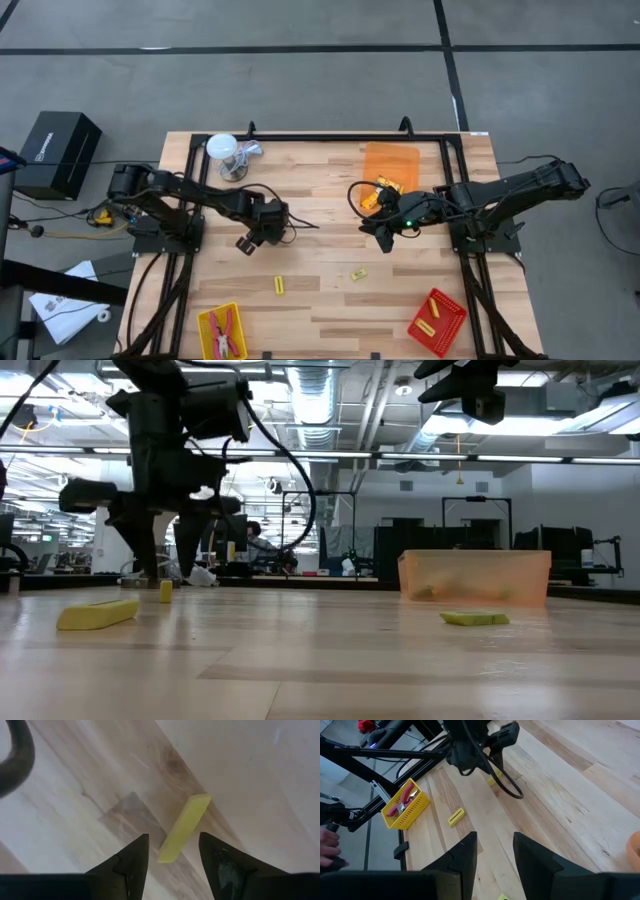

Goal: Pick & Place School Supplies
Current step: Put the yellow eraser into the red bin

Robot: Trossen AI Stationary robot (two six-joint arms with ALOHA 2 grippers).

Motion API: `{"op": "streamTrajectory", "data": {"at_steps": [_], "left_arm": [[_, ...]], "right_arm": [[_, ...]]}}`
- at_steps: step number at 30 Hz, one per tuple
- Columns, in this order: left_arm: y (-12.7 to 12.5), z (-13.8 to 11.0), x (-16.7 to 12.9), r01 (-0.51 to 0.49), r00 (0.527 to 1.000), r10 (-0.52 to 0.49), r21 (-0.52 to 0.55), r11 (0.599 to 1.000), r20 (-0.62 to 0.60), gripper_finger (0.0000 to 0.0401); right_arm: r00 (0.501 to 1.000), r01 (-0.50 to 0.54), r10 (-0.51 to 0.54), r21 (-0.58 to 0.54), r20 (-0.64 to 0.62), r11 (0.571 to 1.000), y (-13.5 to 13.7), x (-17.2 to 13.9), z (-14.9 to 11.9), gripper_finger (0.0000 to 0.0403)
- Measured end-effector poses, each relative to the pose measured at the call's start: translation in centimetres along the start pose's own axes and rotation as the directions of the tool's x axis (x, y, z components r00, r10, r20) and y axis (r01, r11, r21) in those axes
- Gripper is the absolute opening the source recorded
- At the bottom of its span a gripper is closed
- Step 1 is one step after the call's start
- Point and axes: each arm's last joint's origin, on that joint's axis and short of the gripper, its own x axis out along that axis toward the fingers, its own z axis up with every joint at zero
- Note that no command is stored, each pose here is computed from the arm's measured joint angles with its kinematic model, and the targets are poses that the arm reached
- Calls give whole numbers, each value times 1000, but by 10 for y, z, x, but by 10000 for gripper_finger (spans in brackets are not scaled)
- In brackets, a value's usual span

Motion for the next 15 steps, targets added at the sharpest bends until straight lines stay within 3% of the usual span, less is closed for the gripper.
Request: {"op": "streamTrajectory", "data": {"at_steps": [10, 15], "left_arm": [[-2, 0, 13, 72, 997, -72, 0, 997, -6, 162], [-9, -9, 25, 101, 994, -102, -14, 995, -37, 131]], "right_arm": [[1000, 0, 0, 0, 0, 1000, 0, 0, 0, 119], [1000, 1, -1, 0, -1, 1000, 0, 0, 0, 119]]}}
